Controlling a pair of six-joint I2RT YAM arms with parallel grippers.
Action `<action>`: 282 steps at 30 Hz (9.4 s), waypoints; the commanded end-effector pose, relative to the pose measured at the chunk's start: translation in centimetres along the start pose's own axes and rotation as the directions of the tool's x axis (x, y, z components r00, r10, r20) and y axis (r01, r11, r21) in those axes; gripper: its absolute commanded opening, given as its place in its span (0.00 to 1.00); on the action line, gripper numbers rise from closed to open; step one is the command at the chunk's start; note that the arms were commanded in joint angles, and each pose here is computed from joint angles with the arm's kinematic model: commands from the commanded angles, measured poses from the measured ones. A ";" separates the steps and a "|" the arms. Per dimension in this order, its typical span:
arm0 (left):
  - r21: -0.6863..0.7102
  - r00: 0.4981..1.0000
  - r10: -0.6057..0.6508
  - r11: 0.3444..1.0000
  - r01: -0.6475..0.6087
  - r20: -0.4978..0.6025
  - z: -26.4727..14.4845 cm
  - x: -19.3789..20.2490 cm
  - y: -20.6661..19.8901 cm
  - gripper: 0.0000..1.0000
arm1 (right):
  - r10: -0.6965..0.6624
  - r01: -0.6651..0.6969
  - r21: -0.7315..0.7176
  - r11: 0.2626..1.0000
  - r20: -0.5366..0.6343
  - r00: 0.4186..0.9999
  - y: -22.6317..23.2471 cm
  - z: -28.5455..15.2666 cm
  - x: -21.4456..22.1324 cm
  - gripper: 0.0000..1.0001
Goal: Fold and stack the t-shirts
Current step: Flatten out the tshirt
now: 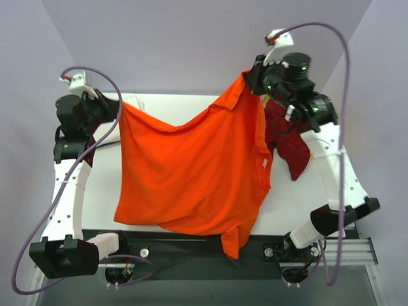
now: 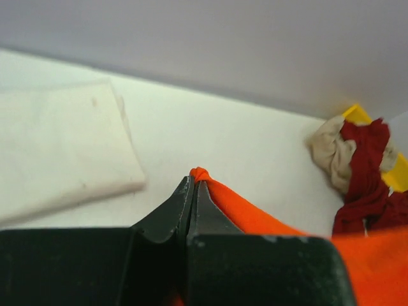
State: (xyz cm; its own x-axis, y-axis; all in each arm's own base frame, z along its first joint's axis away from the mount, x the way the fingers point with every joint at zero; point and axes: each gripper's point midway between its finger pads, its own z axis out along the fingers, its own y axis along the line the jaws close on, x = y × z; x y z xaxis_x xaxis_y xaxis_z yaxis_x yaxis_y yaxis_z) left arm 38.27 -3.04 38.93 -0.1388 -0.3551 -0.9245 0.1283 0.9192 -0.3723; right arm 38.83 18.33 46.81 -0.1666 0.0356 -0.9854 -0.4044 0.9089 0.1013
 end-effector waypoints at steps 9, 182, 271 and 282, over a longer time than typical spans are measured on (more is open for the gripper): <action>0.043 1.000 -0.013 0.999 0.013 0.006 -0.1 1.5 0.3 0.00 | 0.068 -0.068 0.077 0.995 0.000 0.998 -3.7 2.1 0.4 0.00; -0.474 0.837 -0.240 0.880 -0.026 -0.492 -2.7 28.5 19.2 0.44 | 0.430 -0.241 0.357 0.903 -0.759 0.489 -7.5 6.5 45.6 0.77; -0.534 0.816 -0.286 0.845 -0.033 -0.502 -5.7 31.2 18.8 0.30 | 0.441 -0.220 0.383 0.897 -0.775 0.452 -8.5 6.3 46.9 0.77; -0.571 0.802 -0.327 0.820 -0.021 -0.500 -6.1 31.4 18.7 0.33 | 0.439 -0.229 0.375 0.898 -0.775 0.454 -8.4 6.6 46.8 0.77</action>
State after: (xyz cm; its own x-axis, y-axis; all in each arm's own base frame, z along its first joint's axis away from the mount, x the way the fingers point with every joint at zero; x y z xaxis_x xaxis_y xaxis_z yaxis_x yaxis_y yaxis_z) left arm 29.57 4.01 2.22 -0.6693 -0.4930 -0.5558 -0.4472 0.8647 -0.2285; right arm 41.83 17.60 2.27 -0.9202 0.1121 -0.3751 -0.0311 0.9342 0.3555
